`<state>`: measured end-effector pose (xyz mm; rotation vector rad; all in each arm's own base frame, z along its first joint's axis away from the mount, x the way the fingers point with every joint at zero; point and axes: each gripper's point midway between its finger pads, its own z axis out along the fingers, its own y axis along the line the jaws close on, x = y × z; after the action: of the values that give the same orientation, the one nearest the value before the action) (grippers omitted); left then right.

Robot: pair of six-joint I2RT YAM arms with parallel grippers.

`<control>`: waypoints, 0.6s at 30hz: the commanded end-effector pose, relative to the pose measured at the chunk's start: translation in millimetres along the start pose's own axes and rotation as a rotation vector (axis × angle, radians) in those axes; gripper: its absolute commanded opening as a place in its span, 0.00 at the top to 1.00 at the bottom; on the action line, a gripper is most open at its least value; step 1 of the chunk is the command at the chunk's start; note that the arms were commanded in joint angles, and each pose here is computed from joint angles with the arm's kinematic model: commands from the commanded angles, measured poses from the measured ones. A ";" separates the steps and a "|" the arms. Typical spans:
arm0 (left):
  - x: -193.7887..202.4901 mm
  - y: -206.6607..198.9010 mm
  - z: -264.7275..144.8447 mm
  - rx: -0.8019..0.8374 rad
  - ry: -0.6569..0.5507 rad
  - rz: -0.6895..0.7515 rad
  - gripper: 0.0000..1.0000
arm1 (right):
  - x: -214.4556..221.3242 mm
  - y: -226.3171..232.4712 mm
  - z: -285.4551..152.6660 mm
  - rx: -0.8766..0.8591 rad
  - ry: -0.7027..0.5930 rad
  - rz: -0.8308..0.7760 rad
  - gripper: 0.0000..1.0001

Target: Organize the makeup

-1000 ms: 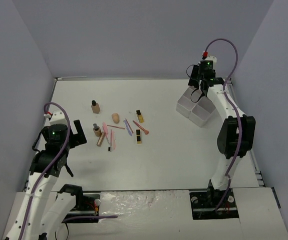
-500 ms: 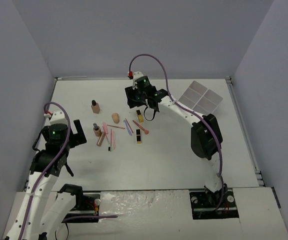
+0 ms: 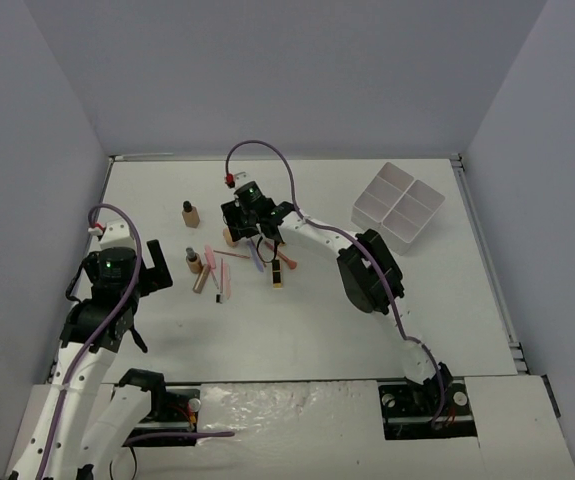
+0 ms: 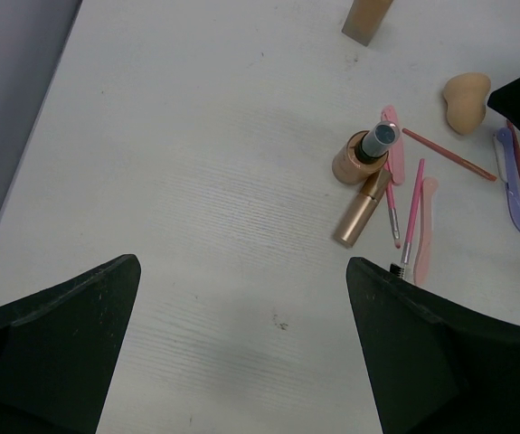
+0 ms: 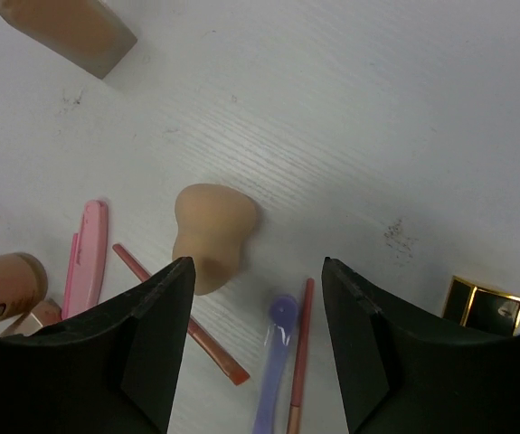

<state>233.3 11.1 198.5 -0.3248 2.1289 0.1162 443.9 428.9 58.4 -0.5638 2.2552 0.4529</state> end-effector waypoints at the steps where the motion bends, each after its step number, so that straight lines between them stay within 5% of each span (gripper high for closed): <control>1: -22.4 -2.5 -1.7 0.000 -0.061 -0.037 0.03 | -56.4 15.3 -2.3 -0.005 -0.185 0.033 0.45; 18: -20.5 -4.5 -0.2 0.008 -0.048 -0.034 0.03 | -39.7 35.5 23.6 -0.112 -0.186 0.028 0.53</control>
<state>234.6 10.8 194.9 -0.3229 2.1459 0.1215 453.5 459.3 36.3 -0.5292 2.1920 0.5301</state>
